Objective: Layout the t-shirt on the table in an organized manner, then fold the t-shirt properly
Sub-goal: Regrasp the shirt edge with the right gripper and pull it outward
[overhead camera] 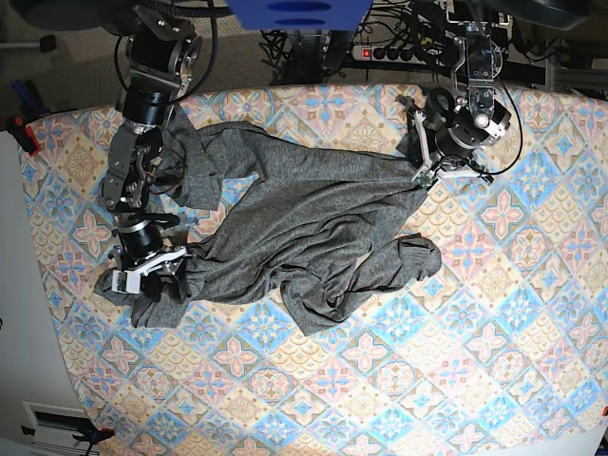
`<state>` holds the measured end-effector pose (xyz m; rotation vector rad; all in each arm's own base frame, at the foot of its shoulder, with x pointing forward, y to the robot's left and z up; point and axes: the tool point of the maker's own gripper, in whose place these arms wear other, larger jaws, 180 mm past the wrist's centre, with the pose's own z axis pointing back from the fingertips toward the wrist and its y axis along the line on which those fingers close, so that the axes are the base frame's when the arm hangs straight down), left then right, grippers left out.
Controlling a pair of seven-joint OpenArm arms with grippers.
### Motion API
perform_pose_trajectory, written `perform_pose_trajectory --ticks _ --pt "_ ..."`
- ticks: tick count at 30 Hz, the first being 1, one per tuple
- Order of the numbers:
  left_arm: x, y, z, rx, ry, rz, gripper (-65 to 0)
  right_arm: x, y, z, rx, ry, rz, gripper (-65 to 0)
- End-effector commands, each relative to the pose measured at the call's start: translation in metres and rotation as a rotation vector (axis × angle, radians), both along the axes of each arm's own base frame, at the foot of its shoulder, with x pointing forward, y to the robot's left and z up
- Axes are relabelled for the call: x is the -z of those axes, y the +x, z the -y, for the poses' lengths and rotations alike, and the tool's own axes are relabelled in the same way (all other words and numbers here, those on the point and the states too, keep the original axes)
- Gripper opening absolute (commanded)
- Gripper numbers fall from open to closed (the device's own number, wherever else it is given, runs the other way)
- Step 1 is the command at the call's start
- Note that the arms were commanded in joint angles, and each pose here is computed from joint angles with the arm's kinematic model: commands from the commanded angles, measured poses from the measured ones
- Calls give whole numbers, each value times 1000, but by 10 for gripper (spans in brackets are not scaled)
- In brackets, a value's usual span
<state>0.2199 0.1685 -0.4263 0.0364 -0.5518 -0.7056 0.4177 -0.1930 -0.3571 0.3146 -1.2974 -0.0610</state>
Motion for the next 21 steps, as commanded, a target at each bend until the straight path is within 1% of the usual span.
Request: perform_pose_trajectory --ticks 1,6,12,14,18,21 --pt "-5 3 -2 3 9 16 -650 -16 9 7 15 8 53 -342" --pt "-5 3 -2 2 9 15 -650 17 0 6 21 48 -29 -342" --pt "-5 3 -2 2 9 15 -650 20 0 8 47 76 6 -342" --pt "-5 3 -2 2 9 15 -650 13 7 8 45 77 21 -342" --pt "-5 2 -2 3 9 15 -650 -20 33 7 41 78 95 -342" --pt "-5 2 -2 3 9 15 -650 -35 45 7 38 79 129 -342"
